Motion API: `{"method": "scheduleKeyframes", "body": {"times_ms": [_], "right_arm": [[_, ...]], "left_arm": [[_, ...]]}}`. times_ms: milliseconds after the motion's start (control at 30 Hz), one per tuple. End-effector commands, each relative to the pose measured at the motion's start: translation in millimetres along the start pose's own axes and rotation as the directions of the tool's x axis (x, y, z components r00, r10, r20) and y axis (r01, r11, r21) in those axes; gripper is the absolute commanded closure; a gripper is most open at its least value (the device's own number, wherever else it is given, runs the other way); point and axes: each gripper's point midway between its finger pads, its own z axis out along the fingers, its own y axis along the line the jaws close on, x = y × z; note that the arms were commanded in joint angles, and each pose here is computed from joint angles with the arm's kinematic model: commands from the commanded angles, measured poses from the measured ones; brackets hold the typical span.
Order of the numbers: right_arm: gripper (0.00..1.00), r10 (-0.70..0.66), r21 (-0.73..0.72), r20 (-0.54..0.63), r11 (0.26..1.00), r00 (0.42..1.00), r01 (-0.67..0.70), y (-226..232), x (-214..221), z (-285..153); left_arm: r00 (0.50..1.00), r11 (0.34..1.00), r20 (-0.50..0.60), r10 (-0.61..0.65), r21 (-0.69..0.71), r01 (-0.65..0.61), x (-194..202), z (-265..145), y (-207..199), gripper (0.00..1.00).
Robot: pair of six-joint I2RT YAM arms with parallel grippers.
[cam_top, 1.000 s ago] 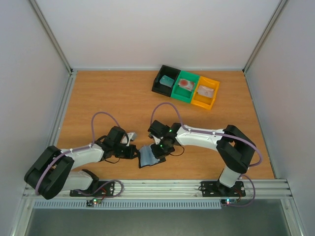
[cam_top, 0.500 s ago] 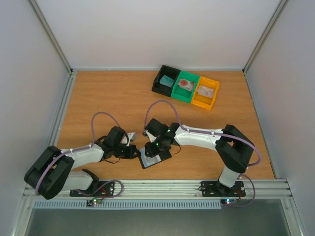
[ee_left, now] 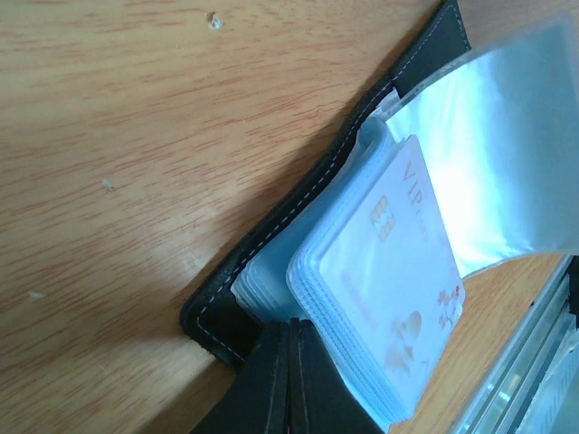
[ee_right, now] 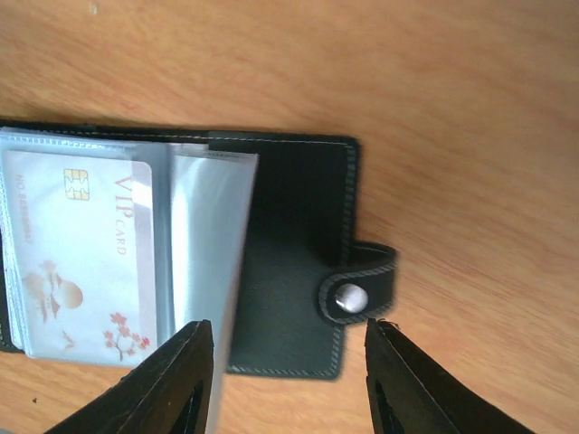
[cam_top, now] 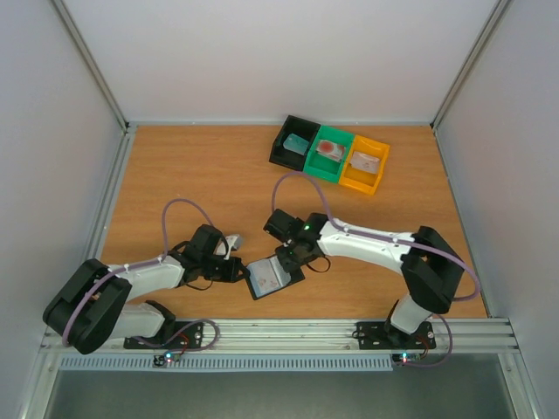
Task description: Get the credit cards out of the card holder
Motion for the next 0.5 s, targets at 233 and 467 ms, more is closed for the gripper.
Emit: {"method": "scheduleKeyframes", "body": {"times_ms": [233,467], "right_arm": [[0.56,-0.181,-0.55,0.098,0.809,0.979,0.205,91.6,-9.7,-62.5],[0.64,-0.014,-0.579,-0.068,0.815,0.998,-0.029,62.8,-18.0,-1.6]], "left_arm": [[0.999,1.0,0.028,0.026,-0.007,-0.026,-2.4,0.0,1.7,1.0],[0.999,1.0,0.029,0.027,-0.008,-0.027,-2.1,-0.5,1.8,0.99]]}}
